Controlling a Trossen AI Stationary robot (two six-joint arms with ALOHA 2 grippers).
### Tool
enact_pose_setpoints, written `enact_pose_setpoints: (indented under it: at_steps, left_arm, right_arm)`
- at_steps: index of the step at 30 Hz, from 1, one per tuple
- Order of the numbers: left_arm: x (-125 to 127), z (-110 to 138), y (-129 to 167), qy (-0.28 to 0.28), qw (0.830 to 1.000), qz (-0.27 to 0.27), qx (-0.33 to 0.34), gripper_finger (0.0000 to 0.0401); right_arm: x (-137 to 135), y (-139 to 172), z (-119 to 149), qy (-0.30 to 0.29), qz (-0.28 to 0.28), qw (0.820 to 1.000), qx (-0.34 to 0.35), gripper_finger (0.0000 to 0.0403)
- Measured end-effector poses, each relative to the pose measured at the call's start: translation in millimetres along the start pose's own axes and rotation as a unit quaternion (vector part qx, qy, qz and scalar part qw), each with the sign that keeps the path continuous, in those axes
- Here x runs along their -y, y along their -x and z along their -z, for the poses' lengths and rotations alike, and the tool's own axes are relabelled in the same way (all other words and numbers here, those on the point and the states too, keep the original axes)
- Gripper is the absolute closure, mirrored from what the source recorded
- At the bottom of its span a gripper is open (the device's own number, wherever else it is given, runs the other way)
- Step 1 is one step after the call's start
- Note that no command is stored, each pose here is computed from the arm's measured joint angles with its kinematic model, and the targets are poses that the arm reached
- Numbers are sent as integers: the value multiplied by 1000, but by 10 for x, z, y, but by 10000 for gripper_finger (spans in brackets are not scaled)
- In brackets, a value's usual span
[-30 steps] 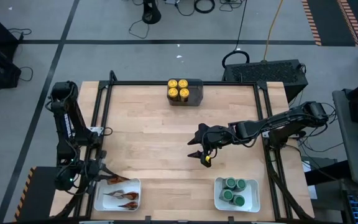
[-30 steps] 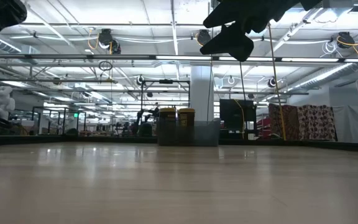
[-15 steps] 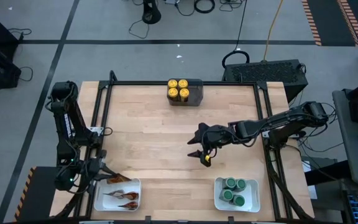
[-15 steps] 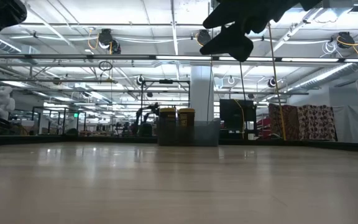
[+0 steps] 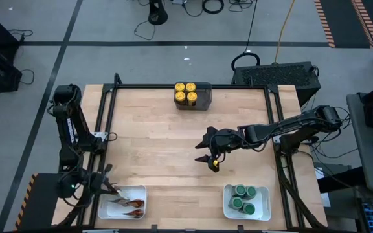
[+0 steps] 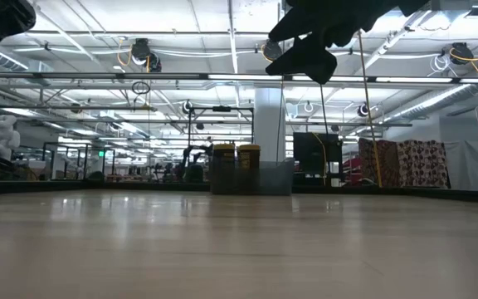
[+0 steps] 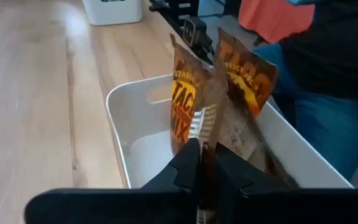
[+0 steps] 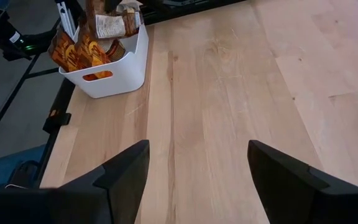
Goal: Sort spices by type
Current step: Put the orange seasoning pack into the left white bin
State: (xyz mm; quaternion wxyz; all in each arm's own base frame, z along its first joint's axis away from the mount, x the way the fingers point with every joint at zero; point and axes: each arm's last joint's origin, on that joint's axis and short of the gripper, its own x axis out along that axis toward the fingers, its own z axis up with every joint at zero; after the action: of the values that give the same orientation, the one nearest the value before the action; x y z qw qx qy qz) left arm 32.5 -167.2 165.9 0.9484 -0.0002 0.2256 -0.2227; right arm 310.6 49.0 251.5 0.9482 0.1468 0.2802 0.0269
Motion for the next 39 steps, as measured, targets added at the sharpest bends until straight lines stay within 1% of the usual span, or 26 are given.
enact_pose_setpoints:
  at_steps: [2,6,13,16,21,24,27,31,36,39]
  left_arm:
    - [12,-17,0,-3,1000,2,8,374]
    - [-1,-34,-5,0,999,-20,28,374]
    - [-19,-49,-24,4,999,-31,33,375]
    - [-40,-63,-40,9,998,-48,41,373]
    - [-78,-74,-68,64,995,-65,48,351]
    - [-94,-67,-74,80,993,-71,47,330]
    - [-80,-66,-77,97,993,-54,35,317]
    - [-59,-48,-79,86,996,-20,1,315]
    - [-45,-102,-67,85,996,-22,15,315]
    - [-5,-255,-24,66,997,-18,38,315]
  right_arm:
    - [-2,0,1,0,0,1000,0,149]
    - [12,0,-5,-1,1,1000,1,149]
    - [19,0,-7,-3,2,1000,1,149]
    - [19,0,-7,-3,2,1000,1,149]
    - [19,0,-7,-3,2,1000,1,149]
    - [19,0,-7,-3,2,1000,1,149]
    - [19,0,-7,-3,2,1000,1,149]
    - [19,0,-7,-3,2,1000,1,149]
    - [19,0,-7,-1,2,1000,1,149]
    - [19,0,-7,9,2,1000,1,149]
